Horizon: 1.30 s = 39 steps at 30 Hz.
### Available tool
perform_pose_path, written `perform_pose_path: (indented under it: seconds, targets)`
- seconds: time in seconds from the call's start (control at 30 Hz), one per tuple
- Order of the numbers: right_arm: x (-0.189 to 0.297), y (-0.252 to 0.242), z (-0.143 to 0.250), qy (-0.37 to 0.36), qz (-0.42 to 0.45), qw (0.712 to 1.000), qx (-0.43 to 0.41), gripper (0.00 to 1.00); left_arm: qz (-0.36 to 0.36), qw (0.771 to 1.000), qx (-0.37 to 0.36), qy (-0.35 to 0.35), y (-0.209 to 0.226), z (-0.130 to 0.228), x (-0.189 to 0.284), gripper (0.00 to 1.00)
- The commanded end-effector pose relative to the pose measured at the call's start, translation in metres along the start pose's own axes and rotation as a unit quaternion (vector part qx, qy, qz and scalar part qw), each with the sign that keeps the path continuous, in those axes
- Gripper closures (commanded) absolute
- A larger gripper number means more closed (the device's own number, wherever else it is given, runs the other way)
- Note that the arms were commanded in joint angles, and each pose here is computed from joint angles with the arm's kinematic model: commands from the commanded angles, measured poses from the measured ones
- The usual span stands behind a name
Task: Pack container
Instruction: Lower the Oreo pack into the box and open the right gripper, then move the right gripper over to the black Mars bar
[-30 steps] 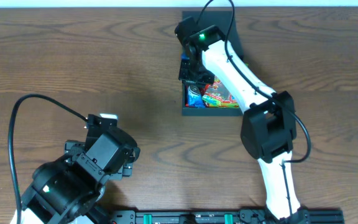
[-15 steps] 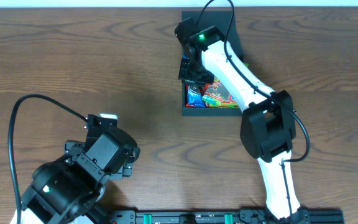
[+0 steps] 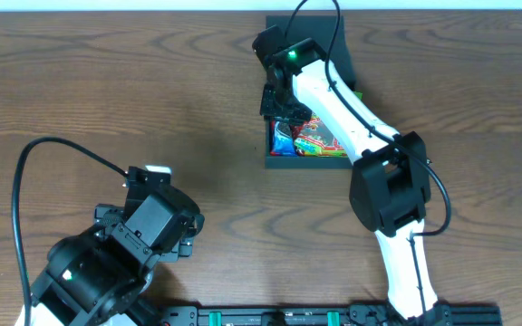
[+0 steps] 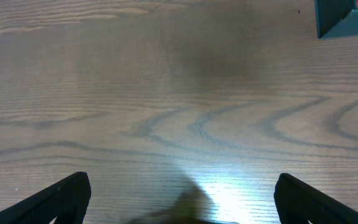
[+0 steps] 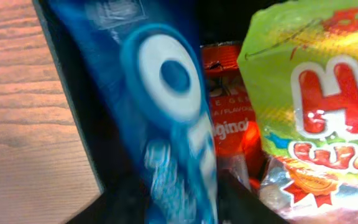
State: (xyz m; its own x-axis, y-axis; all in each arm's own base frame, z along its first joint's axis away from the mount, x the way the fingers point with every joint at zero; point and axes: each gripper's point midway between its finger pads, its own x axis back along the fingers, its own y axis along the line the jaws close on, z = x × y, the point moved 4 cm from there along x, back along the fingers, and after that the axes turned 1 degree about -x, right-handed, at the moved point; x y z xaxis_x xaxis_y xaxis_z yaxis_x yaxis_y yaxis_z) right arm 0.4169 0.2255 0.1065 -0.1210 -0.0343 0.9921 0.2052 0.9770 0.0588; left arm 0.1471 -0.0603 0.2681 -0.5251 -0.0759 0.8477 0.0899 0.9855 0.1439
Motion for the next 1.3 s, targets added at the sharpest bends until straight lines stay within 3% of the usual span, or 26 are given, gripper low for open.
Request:
perform_pose_path:
  seconds: [0.0, 0.1, 0.17, 0.2, 0.4, 0.63, 0.8, 1.0, 1.27]
  targets:
    - [-0.004, 0.000, 0.001, -0.005, 0.014, 1.000, 0.016, 0.46, -0.004, 1.000, 0.003, -0.001, 0.002, 0.000, 0.001, 0.05]
    - [-0.004, 0.000, 0.001, -0.005, 0.013, 1.000, 0.019, 0.28, -0.004, 1.000, 0.003, 0.000, 0.002, 0.000, 0.001, 0.05]
    - [-0.002, 0.000, -0.001, -0.008, 0.011, 1.000, 0.024, 0.05, -0.004, 1.000, 0.003, 0.000, 0.002, 0.000, 0.001, 0.05]
    - [0.000, 0.000, -0.001, -0.010, 0.009, 1.000, 0.026, 0.01, -0.004, 1.000, 0.003, 0.000, 0.002, 0.000, 0.001, 0.05]
    - [0.039, 0.002, -0.004, -0.042, -0.019, 0.998, 0.050, 0.01, -0.007, 1.000, 0.001, 0.004, 0.003, 0.002, 0.001, 0.05]
    - [0.133, -0.012, 0.009, -0.099, -0.063, 0.990, 0.079, 0.01, -0.007, 1.000, 0.001, 0.004, 0.003, 0.002, 0.001, 0.05]
    - [0.174, -0.043, 0.029, -0.111, -0.036, 0.988, 0.103, 0.01, -0.007, 1.000, 0.001, 0.004, 0.003, 0.002, 0.001, 0.05]
    - [0.193, -0.104, 0.042, -0.105, 0.096, 0.983, 0.115, 0.01, -0.007, 1.000, 0.001, 0.004, 0.003, 0.002, 0.001, 0.05]
    - [0.194, -0.140, 0.051, -0.040, 0.099, 0.985, 0.137, 0.01, -0.006, 1.000, 0.001, 0.004, 0.003, 0.002, 0.001, 0.05]
